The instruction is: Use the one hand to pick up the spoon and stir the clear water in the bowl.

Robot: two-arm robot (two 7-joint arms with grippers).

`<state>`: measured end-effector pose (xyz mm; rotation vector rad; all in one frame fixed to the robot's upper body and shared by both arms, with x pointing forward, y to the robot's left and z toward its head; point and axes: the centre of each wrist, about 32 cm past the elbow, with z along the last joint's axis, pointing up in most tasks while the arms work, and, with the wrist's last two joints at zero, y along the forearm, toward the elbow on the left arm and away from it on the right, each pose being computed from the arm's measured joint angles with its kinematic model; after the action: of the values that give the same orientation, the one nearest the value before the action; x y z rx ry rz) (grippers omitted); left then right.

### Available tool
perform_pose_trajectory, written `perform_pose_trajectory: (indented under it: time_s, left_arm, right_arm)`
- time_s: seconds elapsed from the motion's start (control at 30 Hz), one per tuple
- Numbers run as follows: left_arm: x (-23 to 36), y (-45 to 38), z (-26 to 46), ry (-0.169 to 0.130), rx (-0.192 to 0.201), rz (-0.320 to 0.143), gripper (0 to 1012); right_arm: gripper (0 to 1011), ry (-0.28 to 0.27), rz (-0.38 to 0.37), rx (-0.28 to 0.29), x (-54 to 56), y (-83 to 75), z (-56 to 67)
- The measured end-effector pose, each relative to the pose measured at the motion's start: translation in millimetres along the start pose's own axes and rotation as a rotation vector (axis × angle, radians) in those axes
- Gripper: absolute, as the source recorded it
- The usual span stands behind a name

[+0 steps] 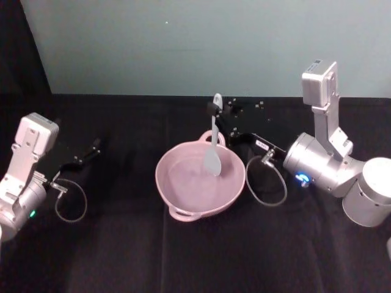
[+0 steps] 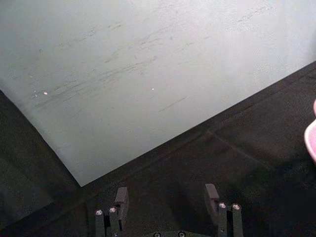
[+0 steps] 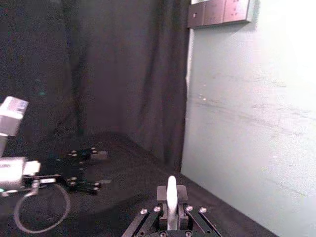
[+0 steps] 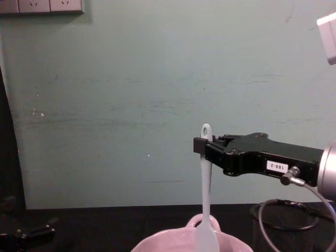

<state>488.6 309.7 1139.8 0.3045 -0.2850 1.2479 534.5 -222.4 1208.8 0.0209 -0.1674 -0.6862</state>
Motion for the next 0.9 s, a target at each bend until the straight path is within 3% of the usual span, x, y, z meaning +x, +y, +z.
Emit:
perform_pose_trajectory:
  time_s: [0.27, 0.53, 0.73, 0.9]
  left_arm:
    - [0.0, 0.0, 0.0, 0.000, 0.000, 0.000, 1011]
    - [0.0, 0.0, 0.0, 0.000, 0.000, 0.000, 1011]
    - [0.0, 0.0, 0.0, 0.000, 0.000, 0.000, 1011]
    - [0.0, 0.0, 0.0, 0.000, 0.000, 0.000, 1011]
  right_arm:
    - [120, 0.049, 0.040, 0.002, -8.7, -1.4, 0.4]
    - [120, 0.068, 0.032, 0.028, -7.2, -0.3, 2.2]
    - [120, 0.076, 0.001, 0.057, 0.8, -4.3, 12.9]
    - [119, 0.099, -0.046, 0.086, 9.1, -12.5, 31.2]
